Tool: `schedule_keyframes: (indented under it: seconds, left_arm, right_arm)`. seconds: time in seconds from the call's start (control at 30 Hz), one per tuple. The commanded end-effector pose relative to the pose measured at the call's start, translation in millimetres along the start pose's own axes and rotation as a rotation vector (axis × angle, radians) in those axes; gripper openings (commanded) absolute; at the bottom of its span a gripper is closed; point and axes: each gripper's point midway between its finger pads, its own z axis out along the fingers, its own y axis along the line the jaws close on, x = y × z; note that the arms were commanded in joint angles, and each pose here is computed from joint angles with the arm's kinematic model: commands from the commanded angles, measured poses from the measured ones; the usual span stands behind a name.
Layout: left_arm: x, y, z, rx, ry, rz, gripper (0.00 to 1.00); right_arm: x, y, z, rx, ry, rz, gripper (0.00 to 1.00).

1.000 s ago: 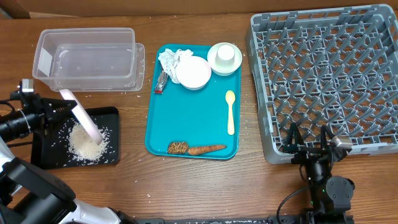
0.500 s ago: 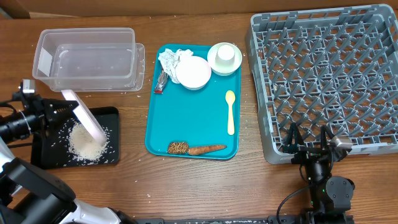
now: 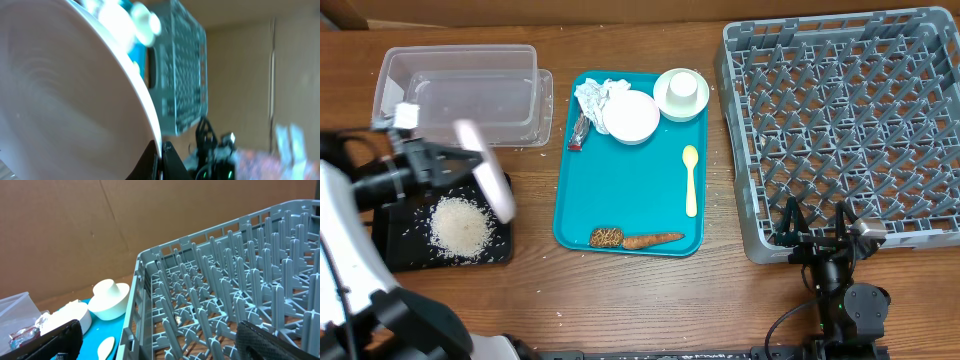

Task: Sort waste into correct bins and load items into the dishwasher
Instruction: 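Carry the emptied plate back and set it on the teal tray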

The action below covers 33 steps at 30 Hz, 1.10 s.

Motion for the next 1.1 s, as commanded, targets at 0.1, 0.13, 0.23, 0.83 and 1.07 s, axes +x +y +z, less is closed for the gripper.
schedule_keyframes:
  seconds: [0.1,0.13,0.23,0.83,1.07]
  left_arm:
    - [40,-37,75,-0.088,0.256,0.177,0.04]
    - [44,-25,95,-0.236,0.296,0.151,0.04]
    - [47,-4,123,-0.559,0.273,0.149,0.04]
    - [109,3,267,-0.937,0.223,0.458,0.04]
    - [117,42,285,-1.032,0.297,0.446,0.04]
  right_arm:
    - [1,1,0,-0.007,-0.006,-0.006,1.0]
    - [1,1,0,-0.007,-0.006,-0.007,1.0]
    - [1,1,0,-0.007,-0.006,-0.007,1.0]
    - [1,1,0,-0.007,-0.006,-0.006,1.0]
    - [1,1,0,-0.007,-0.006,-0.007,1.0]
